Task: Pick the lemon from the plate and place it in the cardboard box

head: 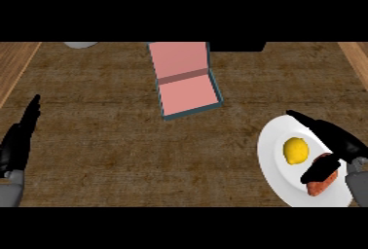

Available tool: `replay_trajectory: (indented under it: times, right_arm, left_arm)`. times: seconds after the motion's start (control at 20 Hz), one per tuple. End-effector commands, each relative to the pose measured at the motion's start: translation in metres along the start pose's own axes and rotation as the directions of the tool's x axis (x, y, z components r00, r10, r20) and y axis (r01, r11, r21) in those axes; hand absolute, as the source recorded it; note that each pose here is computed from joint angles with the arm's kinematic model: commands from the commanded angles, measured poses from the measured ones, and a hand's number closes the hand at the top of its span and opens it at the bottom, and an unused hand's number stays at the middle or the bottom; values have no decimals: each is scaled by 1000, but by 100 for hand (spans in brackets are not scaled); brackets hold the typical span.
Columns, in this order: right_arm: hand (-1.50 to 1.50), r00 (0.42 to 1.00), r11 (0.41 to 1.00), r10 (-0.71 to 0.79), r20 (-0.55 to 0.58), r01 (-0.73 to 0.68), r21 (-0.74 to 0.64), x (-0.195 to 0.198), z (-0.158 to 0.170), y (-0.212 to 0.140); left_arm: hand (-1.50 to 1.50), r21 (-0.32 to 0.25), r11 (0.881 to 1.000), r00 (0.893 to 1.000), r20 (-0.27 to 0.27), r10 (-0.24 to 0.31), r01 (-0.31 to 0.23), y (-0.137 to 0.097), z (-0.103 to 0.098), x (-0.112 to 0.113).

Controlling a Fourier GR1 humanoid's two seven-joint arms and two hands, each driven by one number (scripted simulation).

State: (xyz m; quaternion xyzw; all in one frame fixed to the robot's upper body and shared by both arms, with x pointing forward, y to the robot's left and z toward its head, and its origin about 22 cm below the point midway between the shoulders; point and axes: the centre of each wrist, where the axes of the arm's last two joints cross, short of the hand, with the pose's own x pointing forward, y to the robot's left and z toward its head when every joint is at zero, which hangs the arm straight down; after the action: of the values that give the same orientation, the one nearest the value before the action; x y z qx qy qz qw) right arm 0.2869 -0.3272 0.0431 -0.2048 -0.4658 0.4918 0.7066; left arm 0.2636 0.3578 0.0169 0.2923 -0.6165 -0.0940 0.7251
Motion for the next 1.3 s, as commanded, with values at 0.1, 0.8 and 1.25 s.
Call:
replay_trajectory:
  times: [0.1, 0.8, 1.25]
  right_arm:
    - [-150, 998, 998, 46, -43, -44, 44, 23, -2, 2]
    - [150, 978, 982, 157, -137, -170, -84, 16, -30, 29]
    - [150, 964, 934, 151, -220, -212, -288, 39, -38, 59]
  left_arm:
    - [0, -1, 1000, 1000, 3, -11, 11, -16, 4, -3]
    - [0, 3, 1000, 1000, 16, -13, 13, -12, 0, -1]
    - [0, 8, 1000, 1000, 2, -9, 9, -4, 1, -7]
